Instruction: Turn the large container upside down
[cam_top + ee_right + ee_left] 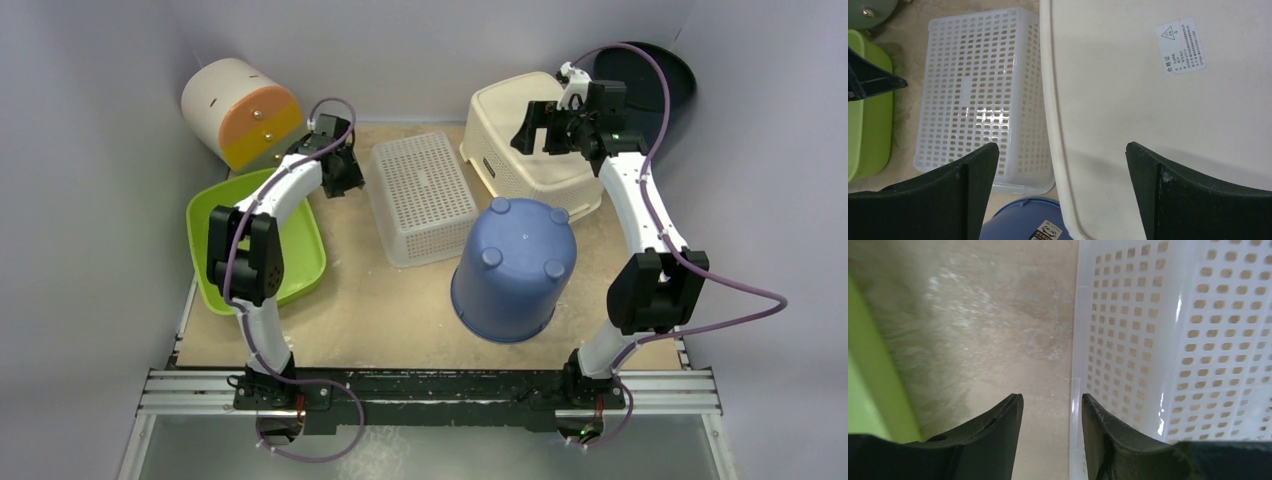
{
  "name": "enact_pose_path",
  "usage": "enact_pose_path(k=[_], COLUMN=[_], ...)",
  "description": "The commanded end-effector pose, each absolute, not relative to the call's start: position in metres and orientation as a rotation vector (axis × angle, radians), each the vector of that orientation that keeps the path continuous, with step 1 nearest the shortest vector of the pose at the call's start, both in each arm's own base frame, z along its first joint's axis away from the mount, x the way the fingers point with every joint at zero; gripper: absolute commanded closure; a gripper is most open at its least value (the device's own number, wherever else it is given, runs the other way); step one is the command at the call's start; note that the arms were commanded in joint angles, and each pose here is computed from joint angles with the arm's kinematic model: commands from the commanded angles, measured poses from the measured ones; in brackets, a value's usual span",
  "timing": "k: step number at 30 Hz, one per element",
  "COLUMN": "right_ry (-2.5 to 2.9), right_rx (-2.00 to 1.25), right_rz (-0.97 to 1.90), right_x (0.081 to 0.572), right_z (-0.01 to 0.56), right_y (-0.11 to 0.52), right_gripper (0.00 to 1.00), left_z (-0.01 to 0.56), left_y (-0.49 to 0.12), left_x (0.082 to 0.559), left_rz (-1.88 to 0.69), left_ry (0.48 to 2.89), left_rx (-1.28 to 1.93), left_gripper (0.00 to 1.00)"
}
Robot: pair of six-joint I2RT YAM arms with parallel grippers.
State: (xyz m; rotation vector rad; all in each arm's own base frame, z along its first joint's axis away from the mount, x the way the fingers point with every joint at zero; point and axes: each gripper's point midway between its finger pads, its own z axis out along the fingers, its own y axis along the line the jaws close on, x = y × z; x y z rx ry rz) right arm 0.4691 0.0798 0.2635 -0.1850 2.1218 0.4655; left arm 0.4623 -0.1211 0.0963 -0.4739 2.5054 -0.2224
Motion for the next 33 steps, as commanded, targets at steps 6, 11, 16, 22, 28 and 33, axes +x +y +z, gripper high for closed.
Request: enact_pose_path(k=[6, 11, 16, 22, 28, 33], right_ry=[2.045, 2.044, 2.037, 2.040, 2.041, 2.044], right_rx=[-0.219, -0.225, -0.227, -0.230, -0.226, -0.229], right_rz=[0.485, 0.500, 0.498, 0.512, 0.495, 0.502], right_x=[0.470, 0.469, 0.470, 0.465, 0.465, 0.466], right_z=[0.283, 0.281, 0.283, 0.282, 0.283, 0.281], right_y=[0.085, 0.087, 0.087, 0.089, 0.086, 0.087], right_gripper=[0.00, 0.00, 0.00, 0.00, 0.00, 0.00], left_z=[0.187, 0.176, 0.156, 0.134, 0.113, 0.101], left_y=[-0.025, -0.014, -0.013, -0.009, -0.015, -0.018], left_x=[0.415, 0.393, 0.390, 0.391, 0.393, 0.396], left_rz=[0.232, 0.296, 0.308, 0.337, 0.287, 0.263], left_ry=[2.371, 2.382, 2.387, 2.376, 2.370, 2.369], left_rx=[-0.548, -0.581, -0.605, -0.628, -0.642, -0.649], left_gripper=[0.50, 0.48, 0.49, 0.49, 0.49, 0.49])
